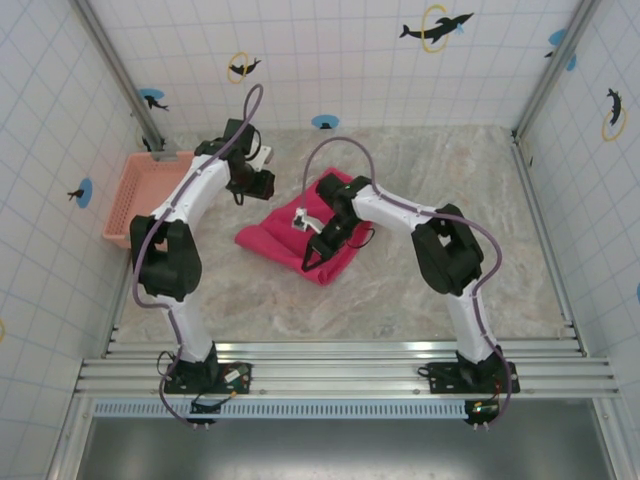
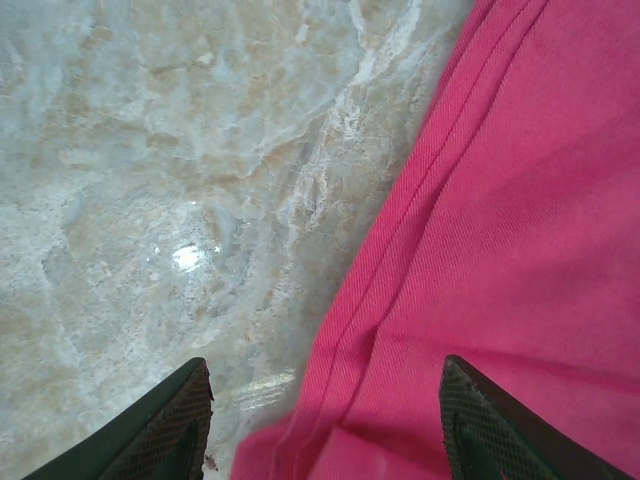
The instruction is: Roll up the long pants
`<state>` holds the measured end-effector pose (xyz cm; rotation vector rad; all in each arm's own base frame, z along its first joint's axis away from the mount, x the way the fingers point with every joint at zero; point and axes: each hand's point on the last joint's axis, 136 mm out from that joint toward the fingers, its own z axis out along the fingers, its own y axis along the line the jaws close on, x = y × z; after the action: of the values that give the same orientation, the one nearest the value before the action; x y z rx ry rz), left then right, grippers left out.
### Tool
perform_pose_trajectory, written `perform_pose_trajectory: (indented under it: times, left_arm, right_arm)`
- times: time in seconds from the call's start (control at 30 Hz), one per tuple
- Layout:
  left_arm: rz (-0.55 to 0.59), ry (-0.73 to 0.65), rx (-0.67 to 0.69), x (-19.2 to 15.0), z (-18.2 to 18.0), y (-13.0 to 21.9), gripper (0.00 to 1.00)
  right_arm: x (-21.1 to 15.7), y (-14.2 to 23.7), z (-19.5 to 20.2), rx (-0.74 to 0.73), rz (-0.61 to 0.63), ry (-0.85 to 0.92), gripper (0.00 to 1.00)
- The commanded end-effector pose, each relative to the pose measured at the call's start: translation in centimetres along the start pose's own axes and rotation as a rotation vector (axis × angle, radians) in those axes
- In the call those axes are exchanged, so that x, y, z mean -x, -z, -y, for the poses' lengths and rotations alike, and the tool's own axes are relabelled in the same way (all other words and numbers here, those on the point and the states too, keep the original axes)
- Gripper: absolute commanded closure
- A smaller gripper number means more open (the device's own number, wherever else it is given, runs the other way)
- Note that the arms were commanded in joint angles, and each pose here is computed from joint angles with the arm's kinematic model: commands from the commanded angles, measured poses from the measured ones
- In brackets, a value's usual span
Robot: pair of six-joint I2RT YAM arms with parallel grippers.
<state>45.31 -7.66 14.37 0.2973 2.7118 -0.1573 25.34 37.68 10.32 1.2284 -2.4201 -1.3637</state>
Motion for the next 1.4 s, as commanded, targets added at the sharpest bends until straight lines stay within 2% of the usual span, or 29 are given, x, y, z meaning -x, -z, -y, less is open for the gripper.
perform_pose_trajectory:
  times: [0.0, 0.17, 0.27, 0.3, 0.5, 0.57, 0.67, 0.8, 1.03, 1.27, 1.37]
  left_arm:
    - [-0.019, 0.008, 0.010, -0.8, -0.1, 0.9, 0.38]
    - [-0.037, 0.018, -0.014, -1.3, 0.3, 0.5, 0.39]
    - [-0.047, 0.017, -0.012, -1.6, 0.4, 0.4, 0.39]
    - [-0.053, 0.015, -0.014, -1.7, 0.5, 0.4, 0.39]
    - [-0.085, 0.007, -0.034, -2.8, 1.2, -0.3, 0.43]
    - [-0.106, -0.007, -0.044, -3.4, 1.8, -0.9, 0.49]
    - [-0.144, -0.024, -0.073, -4.3, 3.1, -1.7, 0.65]
    - [-0.171, -0.038, -0.084, -5.3, 4.1, -2.3, 0.72]
    - [-0.207, -0.036, -0.108, -6.5, 5.4, -3.8, 0.72]
    - [-0.276, -0.017, -0.114, -6.7, 5.3, -8.2, 0.71]
    - [-0.317, -0.008, -0.129, -6.9, 5.4, -10.3, 0.71]
  right_arm:
    - [1.1, 1.0, 2.8, 0.099, 0.091, -0.183, 0.90]
    - [-0.3, 0.6, 8.2, 0.044, 0.101, -0.352, 0.90]
    - [-1.2, 0.2, 9.7, 0.010, 0.099, -0.405, 0.90]
    - [-2.5, -0.6, 11.2, -0.020, 0.073, -0.460, 0.90]
    - [-4.1, -1.5, 12.8, -0.043, 0.071, -0.515, 0.90]
    - [-4.3, -1.5, 12.9, -0.049, 0.074, -0.518, 0.90]
    - [-4.4, -1.4, 13.5, -0.050, 0.086, -0.539, 0.90]
    - [-4.9, -1.5, 14.2, -0.041, 0.086, -0.570, 0.90]
    - [-5.2, -1.2, 15.3, -0.038, 0.084, -0.609, 0.90]
    - [-5.6, -0.9, 15.4, -0.041, 0.079, -0.626, 0.89]
    - [-5.8, 0.0, 15.3, -0.080, 0.077, -0.614, 0.82]
